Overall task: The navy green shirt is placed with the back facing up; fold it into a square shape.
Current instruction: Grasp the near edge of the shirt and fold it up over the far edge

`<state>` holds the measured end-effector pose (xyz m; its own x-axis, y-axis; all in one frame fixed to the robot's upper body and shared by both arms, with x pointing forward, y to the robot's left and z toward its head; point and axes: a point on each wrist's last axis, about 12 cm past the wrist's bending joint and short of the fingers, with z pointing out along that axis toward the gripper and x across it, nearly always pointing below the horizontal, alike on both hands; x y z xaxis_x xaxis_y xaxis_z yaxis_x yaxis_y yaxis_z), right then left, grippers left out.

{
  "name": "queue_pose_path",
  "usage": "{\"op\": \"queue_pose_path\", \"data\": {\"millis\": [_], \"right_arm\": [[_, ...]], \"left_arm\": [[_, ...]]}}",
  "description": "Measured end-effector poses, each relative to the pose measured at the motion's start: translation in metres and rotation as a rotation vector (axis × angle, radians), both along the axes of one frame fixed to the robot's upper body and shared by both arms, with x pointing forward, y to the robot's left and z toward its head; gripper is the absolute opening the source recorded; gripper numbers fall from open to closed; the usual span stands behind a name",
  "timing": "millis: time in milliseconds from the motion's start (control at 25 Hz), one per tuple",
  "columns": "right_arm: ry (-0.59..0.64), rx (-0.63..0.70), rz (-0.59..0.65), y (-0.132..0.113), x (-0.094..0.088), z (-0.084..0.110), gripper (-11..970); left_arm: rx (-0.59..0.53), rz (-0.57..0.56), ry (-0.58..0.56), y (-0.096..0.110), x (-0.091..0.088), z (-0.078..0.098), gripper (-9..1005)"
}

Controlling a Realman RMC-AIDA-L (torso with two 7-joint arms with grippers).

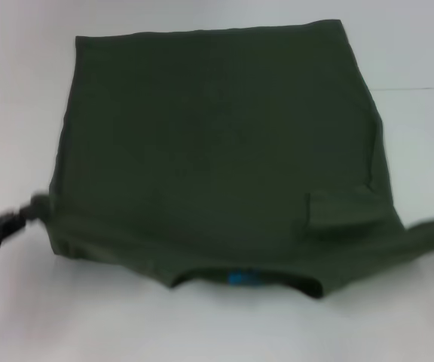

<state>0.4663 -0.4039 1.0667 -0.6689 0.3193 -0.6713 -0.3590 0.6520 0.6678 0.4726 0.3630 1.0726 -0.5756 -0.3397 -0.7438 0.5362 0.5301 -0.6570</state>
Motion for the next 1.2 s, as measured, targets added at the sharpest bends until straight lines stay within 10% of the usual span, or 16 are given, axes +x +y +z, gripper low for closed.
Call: {"op": "queue_pose_path", "data": {"millis": [520,920,1200], "right_arm": [[-0.178,-0.152,-0.13,0.043,0.148,0.052,24],[-0.225,-0.297,-0.195,0.075,0.208,0.082,25],[-0.163,-0.339,-0.243,0.098,0.208,0.05,25]], "left_arm": [[0.143,0.187,-0.02,-0.037,0.134,0.033,40],[0.197,0.293,-0.063,-0.058,0.177,0.052,40],[0.208,0.397,-0.026,-0.076,0.172,0.022,40]]}}
